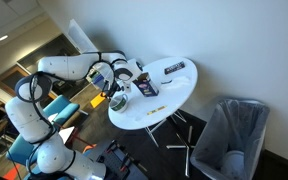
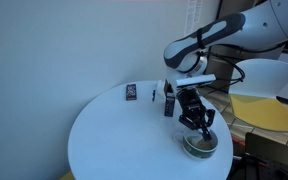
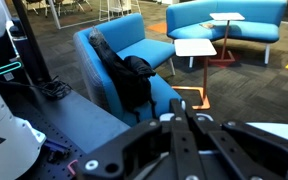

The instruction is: Pour some of the things in the box into the mug and then stir them with the spoon

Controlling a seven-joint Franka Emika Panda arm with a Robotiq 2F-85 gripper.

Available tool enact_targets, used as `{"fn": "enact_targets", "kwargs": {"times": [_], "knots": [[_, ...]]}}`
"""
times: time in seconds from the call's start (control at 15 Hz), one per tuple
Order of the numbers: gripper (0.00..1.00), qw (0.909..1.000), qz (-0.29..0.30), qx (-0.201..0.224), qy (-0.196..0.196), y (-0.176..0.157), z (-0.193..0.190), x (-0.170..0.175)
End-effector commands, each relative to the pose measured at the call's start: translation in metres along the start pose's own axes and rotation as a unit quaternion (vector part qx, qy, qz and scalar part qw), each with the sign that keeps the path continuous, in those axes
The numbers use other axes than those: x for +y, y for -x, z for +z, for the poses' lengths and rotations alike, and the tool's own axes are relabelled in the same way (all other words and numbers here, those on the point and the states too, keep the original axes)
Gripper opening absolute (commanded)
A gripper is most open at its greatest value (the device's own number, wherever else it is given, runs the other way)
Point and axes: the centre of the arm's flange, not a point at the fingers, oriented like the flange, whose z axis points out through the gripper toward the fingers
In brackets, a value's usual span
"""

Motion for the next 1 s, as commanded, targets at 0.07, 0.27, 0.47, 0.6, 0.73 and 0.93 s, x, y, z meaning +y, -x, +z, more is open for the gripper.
{"fn": "enact_targets", "kwargs": {"times": [0.07,0.27,0.47,0.6,0.73,0.93], "knots": [[0.01,0.9997,-0.023,-0.009,-0.005,0.014,0.010,0.016],[0.01,0.9989,-0.047,-0.002,-0.006,0.023,0.010,0.022],[0.01,0.9970,-0.076,0.008,-0.014,0.044,0.008,0.032],[0.01,0.9956,-0.090,0.018,-0.019,0.061,0.005,0.038],[0.01,0.9940,-0.103,0.030,-0.024,0.080,0.001,0.042],[0.01,0.9906,-0.123,0.050,-0.034,0.106,-0.004,0.047]]}}
